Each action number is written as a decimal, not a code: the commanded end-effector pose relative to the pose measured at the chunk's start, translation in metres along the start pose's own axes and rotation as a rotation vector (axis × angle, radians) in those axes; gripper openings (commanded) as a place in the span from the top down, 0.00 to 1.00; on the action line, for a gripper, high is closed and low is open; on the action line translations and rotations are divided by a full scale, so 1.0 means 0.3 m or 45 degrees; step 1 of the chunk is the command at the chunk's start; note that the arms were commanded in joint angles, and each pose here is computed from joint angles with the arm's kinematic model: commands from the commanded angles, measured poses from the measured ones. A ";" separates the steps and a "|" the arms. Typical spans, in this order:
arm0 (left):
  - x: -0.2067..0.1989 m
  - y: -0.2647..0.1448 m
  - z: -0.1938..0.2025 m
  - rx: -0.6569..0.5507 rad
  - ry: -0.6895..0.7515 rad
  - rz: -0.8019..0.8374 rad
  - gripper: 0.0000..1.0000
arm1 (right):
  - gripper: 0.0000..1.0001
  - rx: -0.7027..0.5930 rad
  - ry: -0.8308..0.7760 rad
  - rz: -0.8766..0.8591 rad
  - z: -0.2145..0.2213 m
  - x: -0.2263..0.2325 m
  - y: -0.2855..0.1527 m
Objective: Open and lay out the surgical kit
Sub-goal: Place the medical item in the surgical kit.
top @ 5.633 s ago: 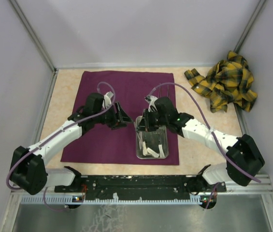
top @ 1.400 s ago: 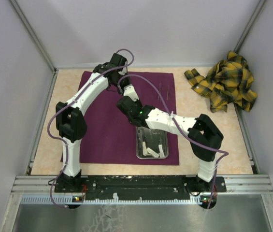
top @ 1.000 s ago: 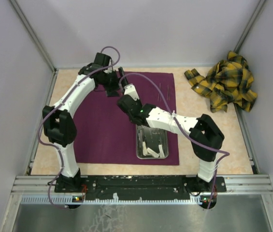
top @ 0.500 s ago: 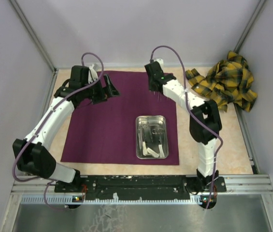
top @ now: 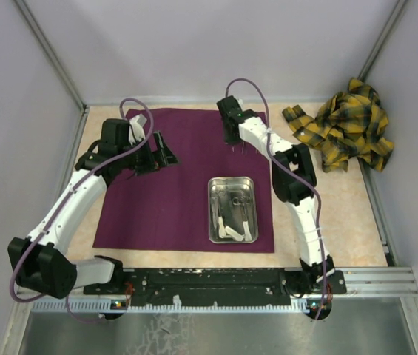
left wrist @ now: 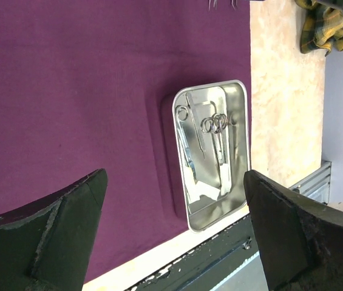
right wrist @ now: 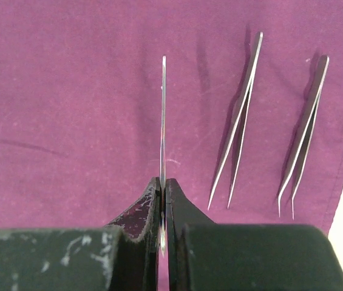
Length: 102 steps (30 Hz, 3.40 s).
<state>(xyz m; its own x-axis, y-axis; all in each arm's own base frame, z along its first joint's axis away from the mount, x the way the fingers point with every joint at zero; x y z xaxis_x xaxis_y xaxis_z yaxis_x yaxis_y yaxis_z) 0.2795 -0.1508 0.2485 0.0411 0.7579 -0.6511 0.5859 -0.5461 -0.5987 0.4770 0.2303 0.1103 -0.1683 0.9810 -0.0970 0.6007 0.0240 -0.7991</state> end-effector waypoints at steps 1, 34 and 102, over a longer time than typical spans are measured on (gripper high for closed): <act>-0.008 -0.015 0.000 -0.018 0.028 0.039 0.01 | 1.00 -0.043 0.029 0.004 -0.055 -0.010 0.002; 0.064 0.018 -0.018 -0.004 -0.012 -0.001 0.01 | 1.00 0.000 0.096 0.011 -0.051 -0.046 0.103; 0.047 -0.153 -0.046 -0.129 0.017 0.004 0.00 | 0.46 -0.285 0.081 -0.095 -0.160 -0.112 -0.469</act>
<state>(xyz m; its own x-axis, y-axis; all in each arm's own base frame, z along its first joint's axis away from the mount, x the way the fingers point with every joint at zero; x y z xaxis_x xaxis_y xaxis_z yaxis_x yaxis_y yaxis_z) 0.2738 -0.1142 0.2537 0.0164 0.7573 -0.6529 0.6363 -0.5116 -0.5774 0.4648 0.2085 0.1845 -0.1239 0.9904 -0.0611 0.6586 0.0360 -0.7516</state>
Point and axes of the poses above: each gripper's point midway between its finger pads, its own y axis out along the fingers, its own x axis along the line the jaws close on, z = x × y, the point moved 5 cm from there along -y, back along the fingers, and after that the axes turned 8 degrees about -y, right-handed, at the moved point
